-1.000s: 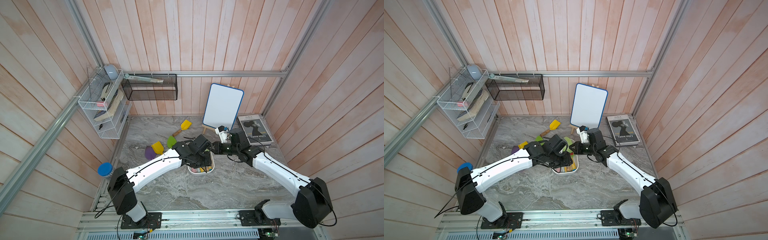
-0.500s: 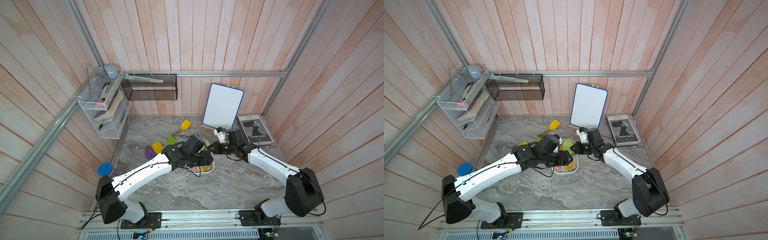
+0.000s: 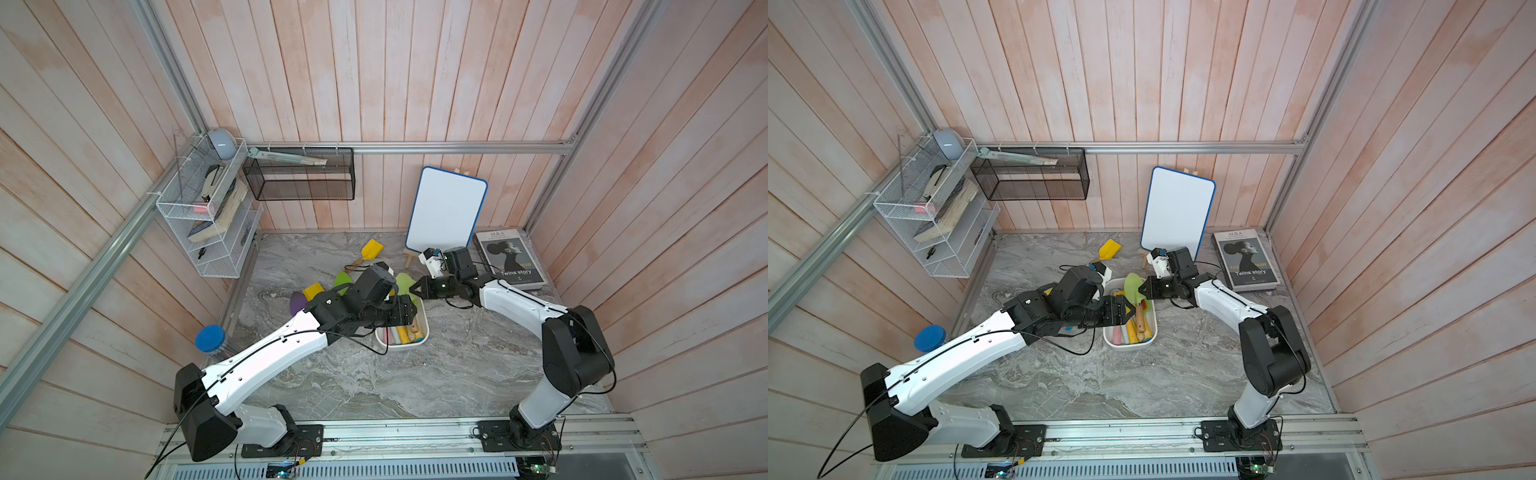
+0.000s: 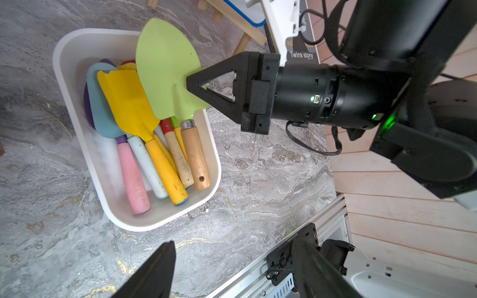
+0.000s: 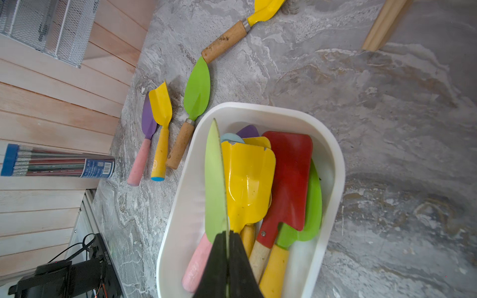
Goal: Put the shovel into the storage box
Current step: Place the shovel in the storage box.
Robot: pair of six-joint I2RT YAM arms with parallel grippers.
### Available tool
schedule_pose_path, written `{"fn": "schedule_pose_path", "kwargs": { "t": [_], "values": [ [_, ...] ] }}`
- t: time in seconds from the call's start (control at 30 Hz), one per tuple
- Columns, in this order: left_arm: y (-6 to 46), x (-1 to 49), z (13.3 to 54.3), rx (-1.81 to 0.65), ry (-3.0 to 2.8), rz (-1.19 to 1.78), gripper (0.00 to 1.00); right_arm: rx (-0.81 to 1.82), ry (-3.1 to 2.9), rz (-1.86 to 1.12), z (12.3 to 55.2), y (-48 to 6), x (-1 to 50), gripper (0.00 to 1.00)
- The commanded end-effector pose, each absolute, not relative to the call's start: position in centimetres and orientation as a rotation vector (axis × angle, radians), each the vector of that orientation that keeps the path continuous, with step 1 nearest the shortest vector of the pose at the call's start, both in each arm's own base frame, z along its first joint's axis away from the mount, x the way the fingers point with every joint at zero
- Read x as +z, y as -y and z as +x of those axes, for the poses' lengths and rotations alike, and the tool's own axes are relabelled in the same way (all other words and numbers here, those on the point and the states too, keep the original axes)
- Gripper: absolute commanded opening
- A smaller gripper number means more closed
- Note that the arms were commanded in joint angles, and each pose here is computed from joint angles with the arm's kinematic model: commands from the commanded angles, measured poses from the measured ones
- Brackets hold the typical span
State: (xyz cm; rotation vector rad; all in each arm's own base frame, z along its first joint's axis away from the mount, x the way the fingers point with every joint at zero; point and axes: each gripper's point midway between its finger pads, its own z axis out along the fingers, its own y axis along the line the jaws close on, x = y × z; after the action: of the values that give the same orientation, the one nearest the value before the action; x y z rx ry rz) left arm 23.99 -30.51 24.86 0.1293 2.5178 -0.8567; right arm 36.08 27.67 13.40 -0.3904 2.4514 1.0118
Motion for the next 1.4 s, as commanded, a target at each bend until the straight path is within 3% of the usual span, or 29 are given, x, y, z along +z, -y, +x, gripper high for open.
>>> {"fn": "schedule_pose_path", "kwargs": {
  "t": [0.0,1.0,1.37],
  "values": [
    [29.8,25.3,24.3,-0.848,-2.476,0.144,0.77,1.019,-2.446,-0.439,36.4,-27.9,13.2,0.0],
    [28.7,22.7,25.2,-0.796,-2.543,0.092,0.77,0.969,-2.57,-0.427,37.0,-28.0,7.6,0.0],
    [29.2,21.8,25.4,-0.781,-2.577,0.114,0.77,0.788,-2.617,-0.389,37.6,-27.3,7.4,0.27]
  ]
}}
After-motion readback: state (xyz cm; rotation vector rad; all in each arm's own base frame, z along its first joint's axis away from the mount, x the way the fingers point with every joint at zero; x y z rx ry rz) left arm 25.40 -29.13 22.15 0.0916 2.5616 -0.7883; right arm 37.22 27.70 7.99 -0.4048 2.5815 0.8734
